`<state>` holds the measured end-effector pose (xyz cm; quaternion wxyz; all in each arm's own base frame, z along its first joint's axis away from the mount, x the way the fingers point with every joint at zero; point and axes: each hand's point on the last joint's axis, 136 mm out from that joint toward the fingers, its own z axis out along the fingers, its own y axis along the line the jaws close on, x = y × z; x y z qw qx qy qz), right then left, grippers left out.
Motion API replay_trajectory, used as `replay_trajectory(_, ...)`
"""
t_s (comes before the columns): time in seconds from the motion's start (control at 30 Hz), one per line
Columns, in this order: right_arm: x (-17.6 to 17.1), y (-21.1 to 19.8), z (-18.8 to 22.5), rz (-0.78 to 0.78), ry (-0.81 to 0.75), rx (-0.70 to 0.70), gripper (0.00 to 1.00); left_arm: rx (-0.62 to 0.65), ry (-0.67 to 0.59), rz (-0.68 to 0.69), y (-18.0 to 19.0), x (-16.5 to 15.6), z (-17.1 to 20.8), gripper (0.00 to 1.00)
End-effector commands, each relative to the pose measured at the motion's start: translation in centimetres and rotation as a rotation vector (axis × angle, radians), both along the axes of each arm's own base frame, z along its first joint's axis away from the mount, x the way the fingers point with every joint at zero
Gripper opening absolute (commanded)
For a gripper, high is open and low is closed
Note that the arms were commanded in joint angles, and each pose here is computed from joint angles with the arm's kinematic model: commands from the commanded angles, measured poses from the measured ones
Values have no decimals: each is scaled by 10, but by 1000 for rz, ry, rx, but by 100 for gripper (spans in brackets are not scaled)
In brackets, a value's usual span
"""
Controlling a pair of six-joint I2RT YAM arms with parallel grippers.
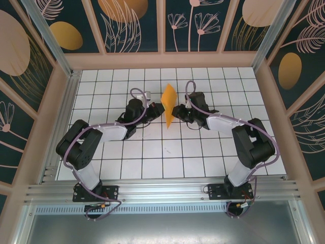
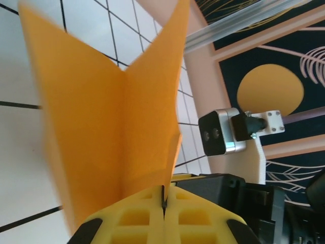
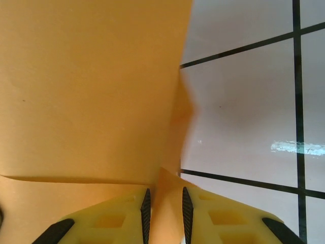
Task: Fold a paper plane with a square sheet of paper (pick it up from the middle)
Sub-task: Turn over the paper at the center of the table.
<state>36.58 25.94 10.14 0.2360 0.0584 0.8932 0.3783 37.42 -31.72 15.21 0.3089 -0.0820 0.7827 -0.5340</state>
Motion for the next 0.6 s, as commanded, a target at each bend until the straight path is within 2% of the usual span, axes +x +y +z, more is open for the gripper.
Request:
replay_trajectory(0.0, 9, 2, 27, -14, -77, 11, 27, -40, 80, 42, 10, -2, -22, 4)
replay_trajectory(0.17, 11, 1, 30, -24, -91, -9, 27, 12, 203, 127, 31, -2, -71, 3)
replay_trajectory(0.37, 12, 9, 29, 2, -95, -29, 27, 16, 239, 213, 61, -3, -85, 3)
replay_trajectory(0.57, 9, 33, 20, 88, -70, -49, 25, 109, 276, 208, 65, -5, -107, 3)
